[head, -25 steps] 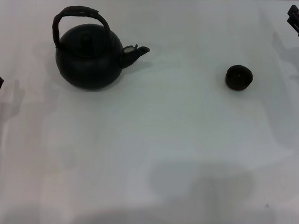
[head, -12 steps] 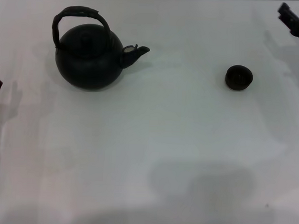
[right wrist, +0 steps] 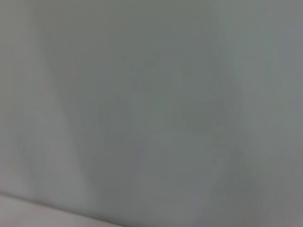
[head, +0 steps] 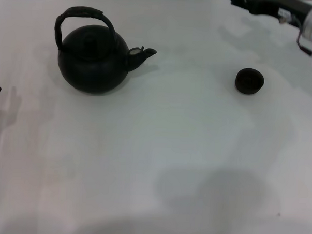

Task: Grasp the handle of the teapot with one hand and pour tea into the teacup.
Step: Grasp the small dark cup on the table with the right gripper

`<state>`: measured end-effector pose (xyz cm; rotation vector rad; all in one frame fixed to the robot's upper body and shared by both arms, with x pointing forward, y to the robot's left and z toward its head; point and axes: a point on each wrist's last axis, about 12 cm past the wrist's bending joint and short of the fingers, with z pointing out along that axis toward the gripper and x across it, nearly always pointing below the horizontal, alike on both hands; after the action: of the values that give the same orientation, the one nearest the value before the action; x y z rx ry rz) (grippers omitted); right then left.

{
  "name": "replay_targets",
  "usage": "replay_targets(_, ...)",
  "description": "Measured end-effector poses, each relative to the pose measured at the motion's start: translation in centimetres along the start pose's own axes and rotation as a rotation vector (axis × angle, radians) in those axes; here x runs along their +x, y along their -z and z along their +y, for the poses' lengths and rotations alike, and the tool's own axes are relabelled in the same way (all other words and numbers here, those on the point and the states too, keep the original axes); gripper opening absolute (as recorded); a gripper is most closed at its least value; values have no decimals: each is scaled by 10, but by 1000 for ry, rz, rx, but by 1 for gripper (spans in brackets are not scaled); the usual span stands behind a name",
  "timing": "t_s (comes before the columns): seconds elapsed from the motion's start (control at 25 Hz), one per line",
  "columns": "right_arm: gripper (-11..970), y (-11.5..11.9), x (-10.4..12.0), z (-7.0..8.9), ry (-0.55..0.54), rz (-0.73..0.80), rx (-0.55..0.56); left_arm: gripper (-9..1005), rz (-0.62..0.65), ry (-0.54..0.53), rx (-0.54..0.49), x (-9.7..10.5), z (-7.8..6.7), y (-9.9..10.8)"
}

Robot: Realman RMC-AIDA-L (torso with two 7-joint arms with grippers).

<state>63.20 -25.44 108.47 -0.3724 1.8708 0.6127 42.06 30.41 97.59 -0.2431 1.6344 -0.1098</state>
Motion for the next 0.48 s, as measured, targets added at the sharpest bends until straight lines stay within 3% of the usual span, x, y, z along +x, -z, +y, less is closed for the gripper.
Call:
replay_targets(0.2, 855, -10, -37, 8, 129, 133, -109, 848, 1, 0, -5, 0, 1, 2)
replay_targets(0.36, 855, -15, -52, 20, 236, 257, -198, 848, 2, 0, -8, 1, 2, 4)
replay_targets(0.48, 855, -16, -57, 25, 294, 325, -205, 848, 2, -1, -8, 1, 2, 4)
